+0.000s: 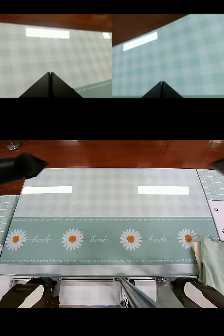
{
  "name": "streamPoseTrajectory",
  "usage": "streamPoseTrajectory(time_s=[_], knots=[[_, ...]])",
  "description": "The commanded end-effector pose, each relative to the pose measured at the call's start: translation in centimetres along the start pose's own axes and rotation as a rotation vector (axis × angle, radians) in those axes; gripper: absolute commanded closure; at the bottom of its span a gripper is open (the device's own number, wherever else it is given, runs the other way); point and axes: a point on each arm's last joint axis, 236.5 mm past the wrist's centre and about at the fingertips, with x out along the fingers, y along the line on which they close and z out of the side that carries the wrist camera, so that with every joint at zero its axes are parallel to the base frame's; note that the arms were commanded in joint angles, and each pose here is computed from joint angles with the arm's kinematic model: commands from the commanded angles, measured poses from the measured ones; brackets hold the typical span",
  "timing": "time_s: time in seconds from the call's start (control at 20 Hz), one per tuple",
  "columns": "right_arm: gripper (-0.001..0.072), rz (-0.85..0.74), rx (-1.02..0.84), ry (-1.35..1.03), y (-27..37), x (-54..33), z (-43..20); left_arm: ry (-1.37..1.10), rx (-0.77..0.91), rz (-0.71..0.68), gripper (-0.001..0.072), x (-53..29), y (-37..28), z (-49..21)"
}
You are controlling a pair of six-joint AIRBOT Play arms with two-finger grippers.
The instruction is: Fold the shirts.
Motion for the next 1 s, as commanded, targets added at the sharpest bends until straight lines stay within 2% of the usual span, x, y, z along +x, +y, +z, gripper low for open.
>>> streamPoseTrajectory(time_s=[0.0,0.05,0.15,0.25,0.95], knots=[[0.0692,-0.162,-0.347,0.244,2.5,9.6,-7.5,0.216,0.075,0.07,0.0689,3.2,-0.2,-5.2],[0.0693,-0.286,-0.366,0.33,-0.5,11.8,-10.6,0.29,0.09,0.156,0.0689,4.3,2.2,-8.1],[0.0693,-0.464,-0.251,0.461,-6.4,13.8,-15.6,0.417,0.055,0.294,0.0687,4.8,7.0,-13.1],[0.0693,-0.543,-0.16,0.532,-9.7,14.1,-18.5,0.461,0.012,0.331,0.0687,4.9,9.2,-15.6],[0.0692,-0.547,-0.144,0.533,-10.1,14.3,-18.6,0.48,-0.014,0.35,0.0687,4.8,10.3,-16.2]])
